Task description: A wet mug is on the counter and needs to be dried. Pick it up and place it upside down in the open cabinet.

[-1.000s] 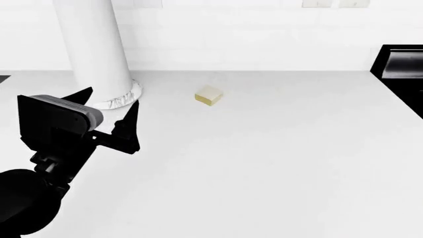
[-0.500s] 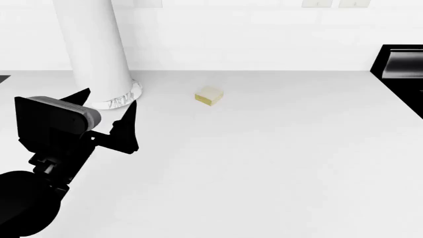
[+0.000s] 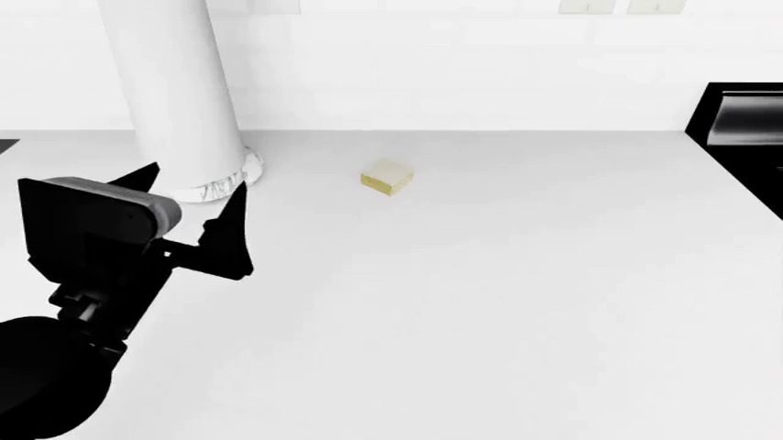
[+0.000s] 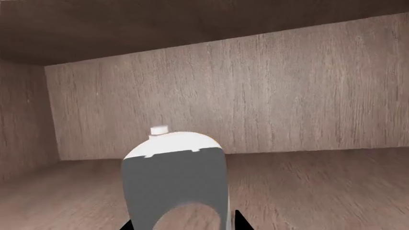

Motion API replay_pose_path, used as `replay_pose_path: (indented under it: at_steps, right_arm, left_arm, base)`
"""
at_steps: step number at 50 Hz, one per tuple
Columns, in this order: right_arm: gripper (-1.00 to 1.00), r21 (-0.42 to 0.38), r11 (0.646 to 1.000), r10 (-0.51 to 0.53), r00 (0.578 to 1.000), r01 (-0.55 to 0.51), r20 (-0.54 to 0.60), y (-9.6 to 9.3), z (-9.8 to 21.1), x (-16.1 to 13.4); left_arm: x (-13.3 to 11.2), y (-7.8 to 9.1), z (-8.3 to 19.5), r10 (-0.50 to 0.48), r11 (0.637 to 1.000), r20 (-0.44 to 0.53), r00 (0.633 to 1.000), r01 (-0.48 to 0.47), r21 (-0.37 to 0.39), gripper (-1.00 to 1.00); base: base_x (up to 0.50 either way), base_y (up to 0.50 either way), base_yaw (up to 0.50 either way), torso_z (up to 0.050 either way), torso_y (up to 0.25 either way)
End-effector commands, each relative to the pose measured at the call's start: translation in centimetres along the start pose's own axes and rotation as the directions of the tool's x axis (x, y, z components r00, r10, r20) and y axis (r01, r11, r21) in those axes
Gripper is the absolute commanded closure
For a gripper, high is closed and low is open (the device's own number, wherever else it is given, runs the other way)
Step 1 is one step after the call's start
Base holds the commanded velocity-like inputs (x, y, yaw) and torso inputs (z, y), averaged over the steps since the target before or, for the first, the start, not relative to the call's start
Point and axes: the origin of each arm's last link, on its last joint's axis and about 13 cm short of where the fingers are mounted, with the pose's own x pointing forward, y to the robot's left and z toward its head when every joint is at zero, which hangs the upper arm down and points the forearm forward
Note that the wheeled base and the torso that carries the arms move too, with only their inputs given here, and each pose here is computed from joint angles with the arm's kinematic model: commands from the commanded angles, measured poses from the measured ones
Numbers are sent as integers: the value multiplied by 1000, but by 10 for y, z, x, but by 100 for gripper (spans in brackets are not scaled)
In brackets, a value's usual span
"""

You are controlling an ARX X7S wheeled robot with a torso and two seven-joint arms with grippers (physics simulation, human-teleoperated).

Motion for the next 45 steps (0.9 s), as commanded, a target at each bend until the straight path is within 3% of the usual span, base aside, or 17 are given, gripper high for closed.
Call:
replay_pose_path:
  at_steps: [1, 32, 45]
  right_arm:
    - [100, -31, 994, -103, 994, 104, 23, -2, -1, 11]
    - [100, -84, 988, -132, 991, 133, 14, 17, -12, 33]
    - [100, -97, 978, -187, 982, 186, -4, 14, -18, 43]
  left_arm:
    - [0, -2, -1, 22, 1000, 4, 1000, -22, 1, -100]
    - [0, 1, 3, 44, 999, 2, 999, -44, -7, -100]
    - [-4, -3, 6, 99, 995, -10, 995, -99, -14, -100]
  base:
    - [0, 0, 0, 0, 0]
    - [0, 0, 0, 0, 0]
    - [0, 0, 0, 0, 0]
